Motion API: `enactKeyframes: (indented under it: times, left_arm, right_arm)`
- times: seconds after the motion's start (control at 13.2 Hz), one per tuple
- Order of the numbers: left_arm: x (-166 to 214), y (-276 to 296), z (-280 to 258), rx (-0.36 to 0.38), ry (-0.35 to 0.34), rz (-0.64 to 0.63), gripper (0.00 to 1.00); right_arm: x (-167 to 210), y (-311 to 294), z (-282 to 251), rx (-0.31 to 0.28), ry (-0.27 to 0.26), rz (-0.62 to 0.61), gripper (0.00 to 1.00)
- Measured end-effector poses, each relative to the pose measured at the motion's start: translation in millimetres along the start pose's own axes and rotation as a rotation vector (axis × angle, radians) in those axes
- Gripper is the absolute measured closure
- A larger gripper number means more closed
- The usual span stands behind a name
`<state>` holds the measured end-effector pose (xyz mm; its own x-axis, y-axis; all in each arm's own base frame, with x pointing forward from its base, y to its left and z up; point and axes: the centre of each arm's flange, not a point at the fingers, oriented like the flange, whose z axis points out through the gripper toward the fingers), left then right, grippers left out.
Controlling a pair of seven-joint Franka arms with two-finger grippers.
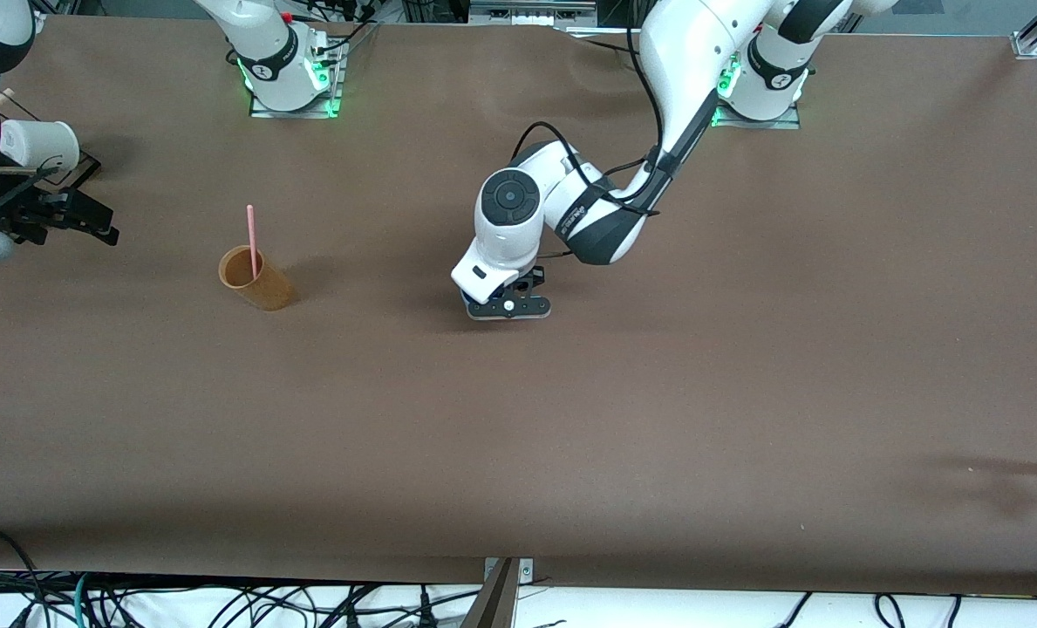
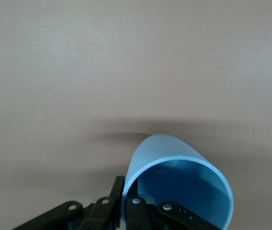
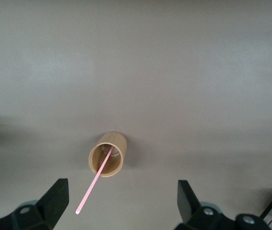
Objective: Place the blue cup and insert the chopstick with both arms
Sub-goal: 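Carry the blue cup with the left gripper to mid-table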
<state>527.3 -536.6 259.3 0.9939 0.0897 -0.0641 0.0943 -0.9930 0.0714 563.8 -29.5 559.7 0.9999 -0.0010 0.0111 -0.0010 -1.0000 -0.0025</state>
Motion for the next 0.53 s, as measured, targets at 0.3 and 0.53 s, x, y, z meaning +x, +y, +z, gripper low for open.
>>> enactKeyframes:
  times: [0.3,0.53]
  left_arm:
    - [1.0,2.4,11.0,-0.005,0.007,-0.021,0.94]
    - [6.6,2.0,4.9,-0.015,0.021,-0.035,0.71]
  right_arm:
    - [0.0,0.1,0.0,0.0,0.0,0.0,0.0]
    - [0.0,0.1,0.0,0.0,0.0,0.0,0.0]
